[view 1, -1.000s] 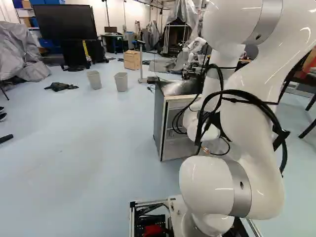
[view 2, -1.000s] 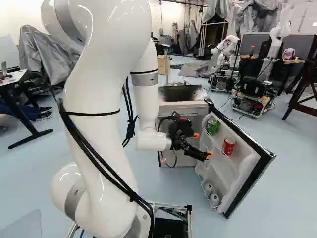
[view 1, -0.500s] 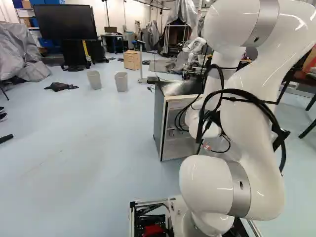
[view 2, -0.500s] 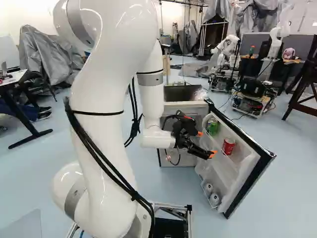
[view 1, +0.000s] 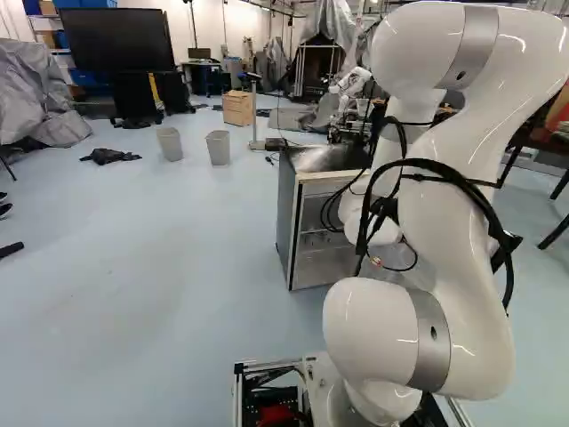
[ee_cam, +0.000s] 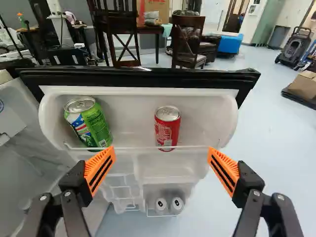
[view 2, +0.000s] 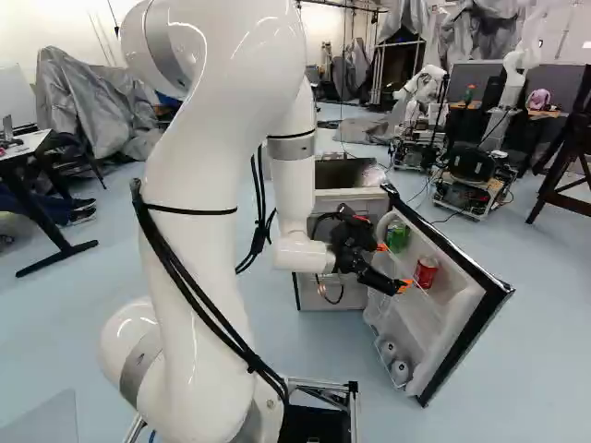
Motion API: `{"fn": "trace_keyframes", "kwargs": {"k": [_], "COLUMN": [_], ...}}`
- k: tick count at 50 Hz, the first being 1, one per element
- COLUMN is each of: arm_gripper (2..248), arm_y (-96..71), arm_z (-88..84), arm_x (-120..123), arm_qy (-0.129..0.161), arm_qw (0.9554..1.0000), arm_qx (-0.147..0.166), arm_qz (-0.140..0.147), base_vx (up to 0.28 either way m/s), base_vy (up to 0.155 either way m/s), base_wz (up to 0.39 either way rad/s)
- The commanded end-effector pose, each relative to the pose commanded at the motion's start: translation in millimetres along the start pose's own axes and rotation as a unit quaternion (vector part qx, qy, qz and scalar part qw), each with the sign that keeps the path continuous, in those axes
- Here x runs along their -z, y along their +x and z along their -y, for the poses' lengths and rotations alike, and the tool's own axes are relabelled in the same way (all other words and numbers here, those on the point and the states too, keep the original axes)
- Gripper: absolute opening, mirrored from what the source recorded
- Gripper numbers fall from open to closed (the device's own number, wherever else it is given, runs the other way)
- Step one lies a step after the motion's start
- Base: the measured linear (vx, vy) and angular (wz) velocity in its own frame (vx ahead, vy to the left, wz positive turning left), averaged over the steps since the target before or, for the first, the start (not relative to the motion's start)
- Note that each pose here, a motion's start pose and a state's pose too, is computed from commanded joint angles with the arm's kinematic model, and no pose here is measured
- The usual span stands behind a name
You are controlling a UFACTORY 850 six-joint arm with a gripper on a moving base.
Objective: Grab a drink from the fridge
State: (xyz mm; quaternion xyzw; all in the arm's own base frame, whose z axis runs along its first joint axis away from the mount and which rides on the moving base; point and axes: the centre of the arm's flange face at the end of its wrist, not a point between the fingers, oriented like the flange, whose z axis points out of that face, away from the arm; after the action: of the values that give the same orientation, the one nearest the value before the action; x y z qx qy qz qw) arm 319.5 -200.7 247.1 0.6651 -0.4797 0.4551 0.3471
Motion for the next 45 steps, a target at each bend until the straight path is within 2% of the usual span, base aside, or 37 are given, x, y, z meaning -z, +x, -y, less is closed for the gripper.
{"fn": "trace_keyframes", "kwargs": {"k": [21, 33, 45], "arm_gripper": [247, 247, 247], "arm_y": [-1.0, -3.9, 2.1], "arm_z": [1.1, 1.1, -0.7], "arm_x": [-16.3, -16.7, -11.1], "arm_qy": [-0.013, -0.014, -0.01], "arm_qw": [0.9995, 0.9987, 0.9977], "arm_qx": [-0.011, -0.012, -0.021], "arm_qz": [0.026, 0.047, 0.064], "base_vx": [0.0, 0.0, 0.0], "base_vy": [0.0, 0.0, 0.0], "base_wz": [0.0, 0.0, 0.0]}}
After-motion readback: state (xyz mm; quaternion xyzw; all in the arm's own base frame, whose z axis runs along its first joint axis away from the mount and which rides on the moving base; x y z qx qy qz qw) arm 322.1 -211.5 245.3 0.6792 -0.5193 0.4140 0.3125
